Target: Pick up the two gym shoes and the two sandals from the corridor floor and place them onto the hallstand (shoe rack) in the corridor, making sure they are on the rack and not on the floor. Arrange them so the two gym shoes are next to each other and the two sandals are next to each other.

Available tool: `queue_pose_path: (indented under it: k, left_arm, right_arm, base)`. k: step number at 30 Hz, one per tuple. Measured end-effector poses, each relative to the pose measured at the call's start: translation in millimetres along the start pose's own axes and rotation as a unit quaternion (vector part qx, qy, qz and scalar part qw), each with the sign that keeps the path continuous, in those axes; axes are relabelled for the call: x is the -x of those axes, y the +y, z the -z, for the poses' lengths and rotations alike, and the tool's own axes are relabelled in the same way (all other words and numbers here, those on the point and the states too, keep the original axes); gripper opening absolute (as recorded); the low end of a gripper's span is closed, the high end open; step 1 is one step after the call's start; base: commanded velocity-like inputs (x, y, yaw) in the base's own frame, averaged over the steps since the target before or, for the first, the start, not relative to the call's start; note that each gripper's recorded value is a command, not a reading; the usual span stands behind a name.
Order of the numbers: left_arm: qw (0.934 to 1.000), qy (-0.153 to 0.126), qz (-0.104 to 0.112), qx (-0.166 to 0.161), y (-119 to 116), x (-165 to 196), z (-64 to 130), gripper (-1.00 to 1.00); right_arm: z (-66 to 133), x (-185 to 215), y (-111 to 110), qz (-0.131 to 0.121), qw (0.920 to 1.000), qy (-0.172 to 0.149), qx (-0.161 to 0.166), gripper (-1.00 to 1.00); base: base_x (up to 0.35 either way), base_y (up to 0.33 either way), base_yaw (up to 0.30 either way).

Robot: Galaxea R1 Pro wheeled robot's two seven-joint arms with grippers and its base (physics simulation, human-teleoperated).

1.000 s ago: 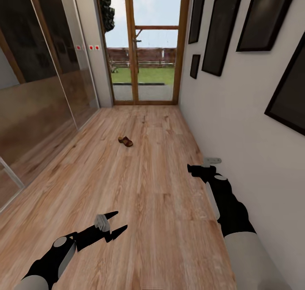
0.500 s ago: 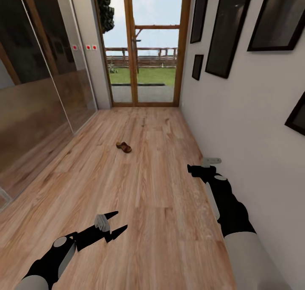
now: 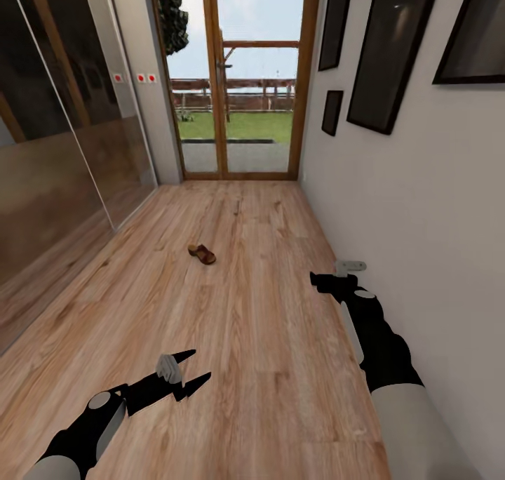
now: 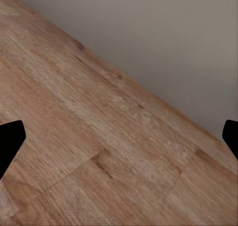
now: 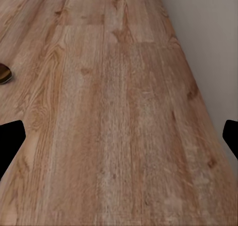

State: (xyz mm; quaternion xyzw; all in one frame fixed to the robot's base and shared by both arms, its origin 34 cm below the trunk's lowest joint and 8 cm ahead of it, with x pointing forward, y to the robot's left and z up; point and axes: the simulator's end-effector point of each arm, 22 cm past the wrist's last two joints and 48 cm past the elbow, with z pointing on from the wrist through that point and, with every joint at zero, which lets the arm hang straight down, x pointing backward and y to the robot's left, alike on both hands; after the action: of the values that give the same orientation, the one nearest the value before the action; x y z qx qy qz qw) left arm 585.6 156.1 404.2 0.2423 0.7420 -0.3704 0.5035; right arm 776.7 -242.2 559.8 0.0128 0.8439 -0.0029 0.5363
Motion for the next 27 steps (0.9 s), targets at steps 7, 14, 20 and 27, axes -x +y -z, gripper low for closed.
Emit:
queue_pose_path:
  k: [7, 14, 20, 27]
  left_arm:
    - [1.0, 0.0, 0.0, 0.0, 0.0, -0.1, 0.0, 1.0]
    - [1.0, 0.0, 0.0, 0.0, 0.0, -0.1, 0.0, 1.0]
    - [1.0, 0.0, 0.0, 0.0, 0.0, -0.1, 0.0, 1.0]
    - [1.0, 0.0, 0.0, 0.0, 0.0, -0.2, 0.0, 1.0]
  right_arm:
    - [0.0, 0.0, -0.1, 0.0, 1.0, 0.0, 0.0, 1.0]
    - [0.0, 0.0, -0.1, 0.0, 1.0, 0.0, 0.0, 1.0]
    - [0.0, 0.0, -0.1, 0.0, 1.0, 0.0, 0.0, 1.0]
    - [0.0, 0.0, -0.1, 0.0, 1.0, 0.0, 0.0, 1.0]
  base:
    - [0.349, 0.0, 0.0]
    - [0.349, 0.0, 0.0]
    - [0.349, 0.0, 0.0]
    - [0.349, 0.0, 0.0]
